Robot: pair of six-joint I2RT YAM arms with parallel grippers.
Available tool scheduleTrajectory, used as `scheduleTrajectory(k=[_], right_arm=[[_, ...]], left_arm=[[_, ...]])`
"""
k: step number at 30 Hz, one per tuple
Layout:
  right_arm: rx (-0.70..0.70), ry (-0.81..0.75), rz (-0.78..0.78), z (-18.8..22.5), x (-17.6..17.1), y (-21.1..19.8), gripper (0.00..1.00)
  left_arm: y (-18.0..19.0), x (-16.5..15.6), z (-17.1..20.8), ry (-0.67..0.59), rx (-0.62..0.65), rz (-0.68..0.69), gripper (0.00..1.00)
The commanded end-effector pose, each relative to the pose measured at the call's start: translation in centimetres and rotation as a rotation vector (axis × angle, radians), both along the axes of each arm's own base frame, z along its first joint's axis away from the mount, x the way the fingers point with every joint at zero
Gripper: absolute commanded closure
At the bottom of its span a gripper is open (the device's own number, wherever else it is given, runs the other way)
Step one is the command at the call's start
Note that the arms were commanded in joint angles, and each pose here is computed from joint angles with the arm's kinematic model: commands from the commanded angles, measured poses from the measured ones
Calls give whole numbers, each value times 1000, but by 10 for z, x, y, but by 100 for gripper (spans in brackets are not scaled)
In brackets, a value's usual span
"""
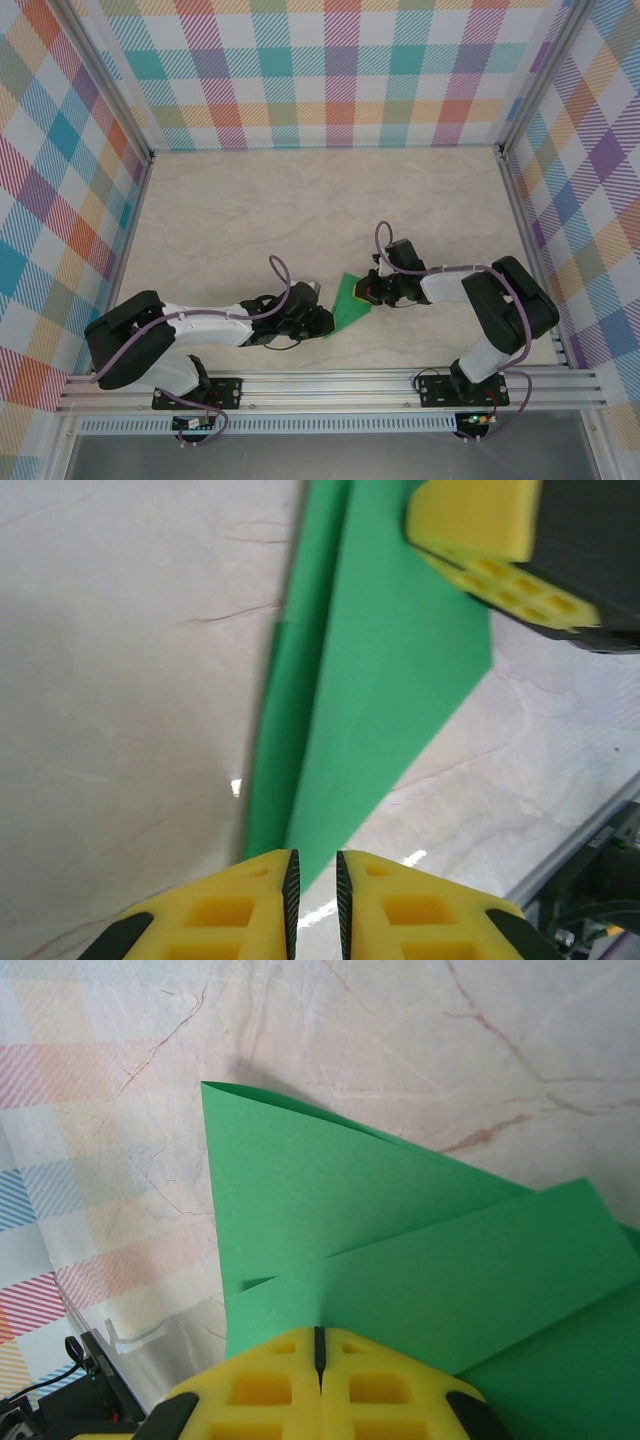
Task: Fold a paper plane with a square sheet of paper (pick it up from the middle)
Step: Fourth fold the wing at the center of the table.
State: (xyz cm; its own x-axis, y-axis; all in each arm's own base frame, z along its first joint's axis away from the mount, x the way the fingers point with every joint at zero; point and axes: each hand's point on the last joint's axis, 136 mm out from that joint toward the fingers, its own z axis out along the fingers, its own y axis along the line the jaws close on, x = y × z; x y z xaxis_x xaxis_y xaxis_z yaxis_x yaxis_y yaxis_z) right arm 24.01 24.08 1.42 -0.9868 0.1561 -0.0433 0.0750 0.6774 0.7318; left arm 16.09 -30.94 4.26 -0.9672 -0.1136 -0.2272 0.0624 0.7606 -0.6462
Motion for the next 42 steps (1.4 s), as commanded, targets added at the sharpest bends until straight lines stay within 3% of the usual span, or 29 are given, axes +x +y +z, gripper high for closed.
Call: scheduleTrajectory(k=[1,11,25,33,42], right_arm=[[-114,34,-37,-21,-5,-18,98],[-120,43,-33,-24,-6,-18,98],[-138,48,-36,-27,-6,-21,98],[-108,35,-27,-15,-3,-15,97],[-72,-72,-33,43,7,-13,92]], left_arm=[[-13,-1,16,-28,-34,-38,80],[-15,-8,-9,30,1,-41,80],[25,-42,-41,108,91,-49,80],[39,-32,-15,18,113,-4,80],[41,2,34,-156,132,41,77]])
